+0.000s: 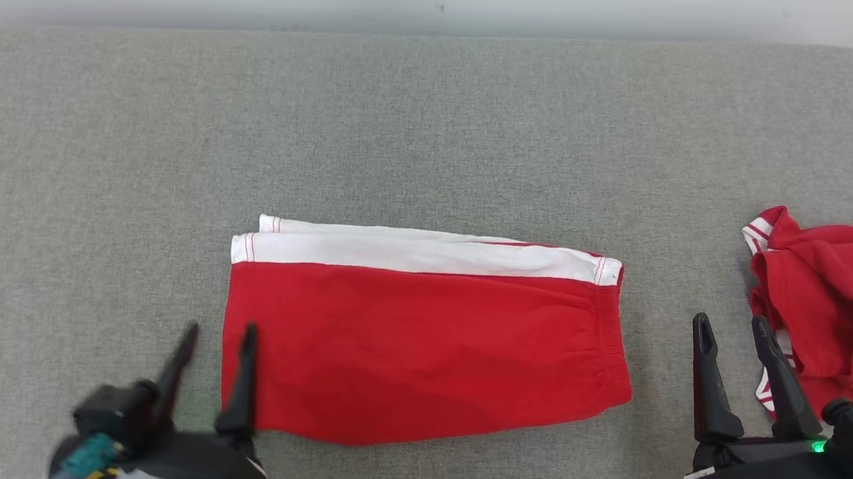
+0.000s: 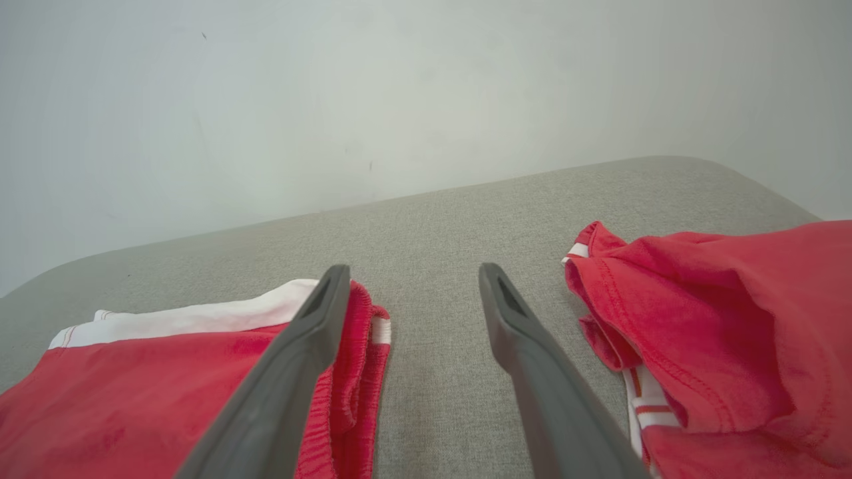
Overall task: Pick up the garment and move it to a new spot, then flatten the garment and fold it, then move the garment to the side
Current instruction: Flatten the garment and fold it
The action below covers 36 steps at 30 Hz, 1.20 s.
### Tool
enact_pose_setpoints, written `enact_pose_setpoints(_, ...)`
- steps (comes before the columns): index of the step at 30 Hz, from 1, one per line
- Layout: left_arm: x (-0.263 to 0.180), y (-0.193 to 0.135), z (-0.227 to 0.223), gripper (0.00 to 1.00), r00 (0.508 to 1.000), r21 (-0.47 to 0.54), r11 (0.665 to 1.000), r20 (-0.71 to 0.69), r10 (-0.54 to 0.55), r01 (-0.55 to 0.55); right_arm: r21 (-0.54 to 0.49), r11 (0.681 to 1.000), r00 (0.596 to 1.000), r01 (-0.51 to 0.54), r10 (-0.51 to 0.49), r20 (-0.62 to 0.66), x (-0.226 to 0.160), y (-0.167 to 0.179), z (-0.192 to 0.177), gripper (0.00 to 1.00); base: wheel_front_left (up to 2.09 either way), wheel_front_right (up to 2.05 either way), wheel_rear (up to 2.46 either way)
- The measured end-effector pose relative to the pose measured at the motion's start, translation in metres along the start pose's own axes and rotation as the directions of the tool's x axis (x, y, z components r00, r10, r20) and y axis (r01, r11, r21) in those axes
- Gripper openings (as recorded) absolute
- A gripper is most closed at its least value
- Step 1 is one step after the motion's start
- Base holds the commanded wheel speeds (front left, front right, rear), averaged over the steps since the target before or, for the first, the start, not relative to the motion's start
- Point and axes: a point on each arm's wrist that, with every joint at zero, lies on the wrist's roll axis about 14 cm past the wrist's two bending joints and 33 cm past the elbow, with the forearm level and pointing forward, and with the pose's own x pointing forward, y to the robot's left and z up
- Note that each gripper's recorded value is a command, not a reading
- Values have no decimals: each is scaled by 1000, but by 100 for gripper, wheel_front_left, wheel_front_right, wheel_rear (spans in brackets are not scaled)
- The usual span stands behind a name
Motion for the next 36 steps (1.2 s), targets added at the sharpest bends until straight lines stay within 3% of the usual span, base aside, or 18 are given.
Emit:
enact_pose_setpoints(15,15,2,103,100,936,193,981,346,-61,-8,-28,1000,997,-10,12,77,4,8,22,100,0,0,0)
enact_pose_setpoints(26,-27,5,99,100,934,287,957,354,-57,-51,-68,998,996,9,-3,86,-13,10,28,100,0,0,0)
enact_pose_setpoints(36,-44,11,91,100,944,278,959,327,-33,-63,-59,998,998,17,-13,67,-27,14,25,100,0,0,0)
